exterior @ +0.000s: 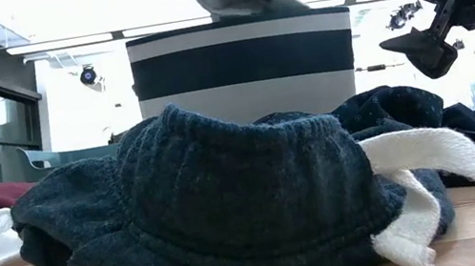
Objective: Pick & Place Cloths
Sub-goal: Put the white patterned shirt into the blue bin
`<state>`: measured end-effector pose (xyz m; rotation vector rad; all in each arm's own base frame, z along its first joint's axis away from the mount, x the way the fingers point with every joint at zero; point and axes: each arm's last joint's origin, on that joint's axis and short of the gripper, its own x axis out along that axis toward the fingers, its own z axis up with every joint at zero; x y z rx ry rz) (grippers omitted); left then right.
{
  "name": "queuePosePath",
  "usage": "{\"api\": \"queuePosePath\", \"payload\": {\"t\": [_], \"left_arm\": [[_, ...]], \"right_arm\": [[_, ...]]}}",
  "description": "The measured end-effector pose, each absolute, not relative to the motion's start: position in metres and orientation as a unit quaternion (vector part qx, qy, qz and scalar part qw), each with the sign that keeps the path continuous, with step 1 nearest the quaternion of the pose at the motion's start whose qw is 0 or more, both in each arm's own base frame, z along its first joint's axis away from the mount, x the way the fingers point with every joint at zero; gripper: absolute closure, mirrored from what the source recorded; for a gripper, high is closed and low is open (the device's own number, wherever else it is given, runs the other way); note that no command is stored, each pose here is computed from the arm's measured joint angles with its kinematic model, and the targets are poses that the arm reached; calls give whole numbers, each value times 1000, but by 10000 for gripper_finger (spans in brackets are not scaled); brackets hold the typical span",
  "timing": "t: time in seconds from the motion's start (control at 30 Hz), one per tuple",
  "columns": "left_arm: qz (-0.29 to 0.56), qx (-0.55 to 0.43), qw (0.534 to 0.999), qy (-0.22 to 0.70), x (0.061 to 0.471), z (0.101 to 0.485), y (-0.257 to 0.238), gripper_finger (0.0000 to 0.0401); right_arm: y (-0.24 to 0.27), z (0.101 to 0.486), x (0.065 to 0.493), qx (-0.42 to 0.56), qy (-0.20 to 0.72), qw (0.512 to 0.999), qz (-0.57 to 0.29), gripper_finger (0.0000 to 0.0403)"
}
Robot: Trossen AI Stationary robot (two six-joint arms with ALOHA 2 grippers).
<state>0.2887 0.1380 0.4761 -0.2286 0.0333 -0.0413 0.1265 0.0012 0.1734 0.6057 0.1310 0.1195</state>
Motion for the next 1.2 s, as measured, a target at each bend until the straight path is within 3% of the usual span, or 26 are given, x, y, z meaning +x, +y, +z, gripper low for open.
{"api": "queuePosePath", "payload": {"t": [0.27, 0.5, 0.67, 0.97, 1.2], "left_arm": [[-157, -78, 983, -45, 298, 479, 162, 331], [-168, -111, 978, -46, 305, 466, 192, 331], [-237, -133, 961, -55, 308, 465, 202, 331], [-324, -55, 936, -125, 274, 497, 199, 331], [-331, -63, 932, -134, 256, 505, 202, 331]], "right_arm": [[1, 173, 126, 298, 64, 951, 59, 50], [1, 173, 126, 298, 65, 951, 59, 50], [1, 173, 126, 298, 64, 951, 59, 50], [1, 173, 126, 298, 64, 951, 59, 50], [1, 173, 126, 298, 64, 951, 59, 50]]}}
